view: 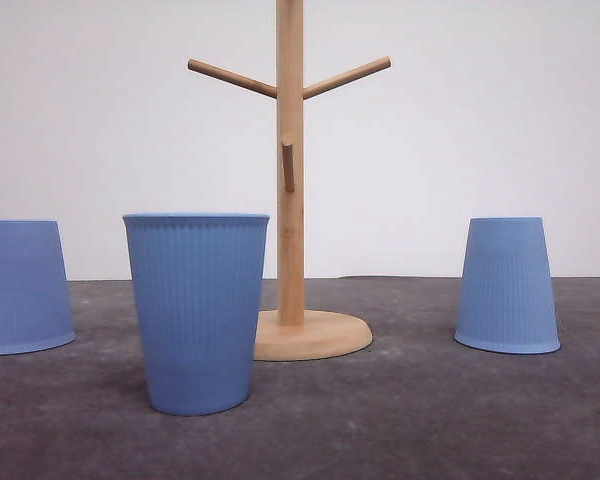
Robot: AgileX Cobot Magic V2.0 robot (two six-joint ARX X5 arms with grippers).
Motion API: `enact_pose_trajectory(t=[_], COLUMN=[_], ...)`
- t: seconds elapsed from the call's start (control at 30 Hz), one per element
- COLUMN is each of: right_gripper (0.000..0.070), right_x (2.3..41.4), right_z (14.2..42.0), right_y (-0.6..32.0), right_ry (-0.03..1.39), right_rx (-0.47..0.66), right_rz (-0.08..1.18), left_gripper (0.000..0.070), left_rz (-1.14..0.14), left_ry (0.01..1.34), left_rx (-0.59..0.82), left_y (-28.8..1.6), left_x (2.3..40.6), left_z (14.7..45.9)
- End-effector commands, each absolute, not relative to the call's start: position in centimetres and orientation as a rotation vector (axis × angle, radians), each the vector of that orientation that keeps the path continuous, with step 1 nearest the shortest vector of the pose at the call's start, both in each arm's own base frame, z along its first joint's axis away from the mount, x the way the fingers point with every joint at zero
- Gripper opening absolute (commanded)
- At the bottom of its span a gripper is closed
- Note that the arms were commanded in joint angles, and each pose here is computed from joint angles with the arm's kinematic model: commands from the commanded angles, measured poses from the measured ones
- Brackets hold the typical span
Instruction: Place three cups
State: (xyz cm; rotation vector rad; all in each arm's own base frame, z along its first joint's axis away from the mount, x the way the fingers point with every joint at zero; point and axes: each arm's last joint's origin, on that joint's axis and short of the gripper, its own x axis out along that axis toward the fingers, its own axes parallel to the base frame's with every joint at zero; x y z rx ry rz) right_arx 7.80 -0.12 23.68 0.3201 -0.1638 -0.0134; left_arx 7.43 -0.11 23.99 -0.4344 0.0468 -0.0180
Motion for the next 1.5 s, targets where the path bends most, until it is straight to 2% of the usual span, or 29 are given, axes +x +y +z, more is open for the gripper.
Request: enact_pose_trajectory(t=[0.0,0.27,0.5,0.67,0.87,1.03,1.17,1.23,1.33,1.37,1.4,1.47], right_gripper=[0.0005,0.0005,0.0005,0.0005,0.0006,0.0006,0.0007,0.0037,0.0317,0.0392,0.0431,0.0443], right_x=[7.5,7.4,9.7,11.5,11.8,11.8,11.5,11.5,11.5,11.5,11.5,11.5], right_z=[24.7,28.7,30.6,30.5,30.2,29.8,29.7,29.7,29.7,29.7,29.7,29.7], right_y=[-0.1,0.1,0.5,1.2,3.0,4.1,4.5,4.6,4.6,4.6,4.6,4.6], right_ry=[-0.109,0.118,0.269,0.349,0.373,0.400,0.413,0.410,0.405,0.405,0.407,0.411], right_rx=[0.335,0.299,0.208,0.155,0.015,-0.042,-0.064,-0.080,-0.081,-0.080,-0.078,-0.074], right_rz=[-0.019,0.024,0.168,0.261,0.372,0.447,0.490,0.502,0.502,0.502,0.502,0.501], left_gripper=[0.0004,0.0003,0.0003,0.0003,0.0003,0.0003,0.0004,0.0037,0.0329,0.0422,0.0471,0.0487], left_rz=[-0.010,-0.001,-0.125,-0.246,-0.346,-0.422,-0.448,-0.447,-0.433,-0.424,-0.415,-0.398], left_ry=[0.057,0.253,0.434,0.533,0.576,0.600,0.615,0.618,0.627,0.632,0.638,0.648], left_rx=[-0.414,-0.305,-0.223,-0.194,0.004,0.178,0.206,0.201,0.158,0.132,0.107,0.058], left_y=[-0.1,-0.1,-0.5,-1.2,-2.7,-3.8,-4.1,-4.1,-4.1,-4.1,-4.1,-4.1], left_x=[7.0,6.9,8.4,9.9,10.7,10.9,10.9,10.9,11.0,10.9,10.9,10.9], left_z=[25.5,30.0,31.2,31.2,30.7,30.6,30.7,30.7,30.7,30.7,30.7,30.8])
